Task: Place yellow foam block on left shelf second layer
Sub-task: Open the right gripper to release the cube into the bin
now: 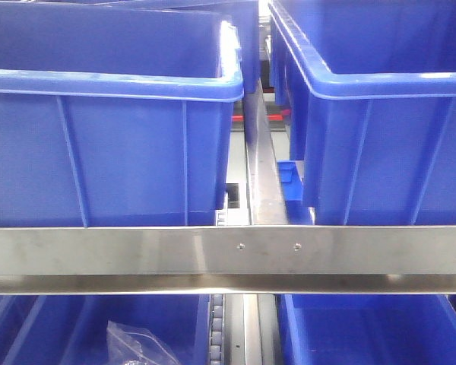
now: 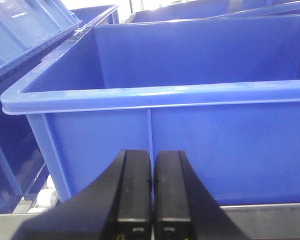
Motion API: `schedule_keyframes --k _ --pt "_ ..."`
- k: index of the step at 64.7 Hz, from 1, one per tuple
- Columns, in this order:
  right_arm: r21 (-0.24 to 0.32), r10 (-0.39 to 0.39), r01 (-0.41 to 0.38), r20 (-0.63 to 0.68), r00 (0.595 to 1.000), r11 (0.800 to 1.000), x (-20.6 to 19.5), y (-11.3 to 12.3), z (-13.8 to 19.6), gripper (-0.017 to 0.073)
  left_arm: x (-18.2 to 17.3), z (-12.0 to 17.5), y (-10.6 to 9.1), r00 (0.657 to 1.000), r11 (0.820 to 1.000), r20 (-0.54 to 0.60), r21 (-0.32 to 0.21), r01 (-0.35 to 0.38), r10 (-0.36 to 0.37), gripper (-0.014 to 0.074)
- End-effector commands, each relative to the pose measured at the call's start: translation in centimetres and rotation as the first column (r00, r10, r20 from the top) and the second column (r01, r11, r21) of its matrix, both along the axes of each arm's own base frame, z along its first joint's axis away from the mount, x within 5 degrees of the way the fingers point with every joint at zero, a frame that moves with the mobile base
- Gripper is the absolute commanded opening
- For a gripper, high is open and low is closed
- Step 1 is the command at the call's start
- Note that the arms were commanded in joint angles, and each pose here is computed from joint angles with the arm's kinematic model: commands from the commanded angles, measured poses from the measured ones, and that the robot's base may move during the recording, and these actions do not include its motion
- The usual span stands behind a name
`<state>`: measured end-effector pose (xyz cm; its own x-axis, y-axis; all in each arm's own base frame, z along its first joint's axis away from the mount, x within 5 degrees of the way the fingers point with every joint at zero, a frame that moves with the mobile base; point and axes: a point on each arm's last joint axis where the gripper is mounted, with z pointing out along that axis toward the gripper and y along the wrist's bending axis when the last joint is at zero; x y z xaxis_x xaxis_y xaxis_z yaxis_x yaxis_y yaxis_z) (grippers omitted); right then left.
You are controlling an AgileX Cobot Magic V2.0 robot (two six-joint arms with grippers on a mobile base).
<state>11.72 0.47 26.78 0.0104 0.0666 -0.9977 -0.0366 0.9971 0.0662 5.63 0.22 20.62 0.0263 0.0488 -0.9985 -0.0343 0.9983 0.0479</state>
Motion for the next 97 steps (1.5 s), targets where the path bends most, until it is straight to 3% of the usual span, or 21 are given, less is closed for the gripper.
schedule_keyframes --k 1,31,55,97 --pt "-0.011 -0.011 0.012 0.121 0.993 1.000 0.0 -0.1 1.9 0.0055 -0.1 0.2 -0.1 0.997 1.000 0.081 -0.007 0.019 -0.018 0.0136" --pt "-0.008 -0.001 0.002 0.159 0.987 1.000 -2.5 -0.1 0.9 0.0055 -0.1 0.2 -0.1 0.997 1.000 0.081 -0.007 0.019 -0.018 0.0136" --pt "-0.004 0.000 0.001 0.209 0.978 1.000 -5.7 -0.3 -4.3 0.0055 -0.1 0.2 -0.1 0.997 1.000 0.081 -0.007 0.019 -0.018 0.0136" --pt "-0.004 -0.018 0.020 0.216 0.976 1.000 -6.5 -0.4 -4.5 0.0055 -0.1 0.2 -0.1 0.997 1.000 0.079 -0.008 0.019 -0.018 0.0136"
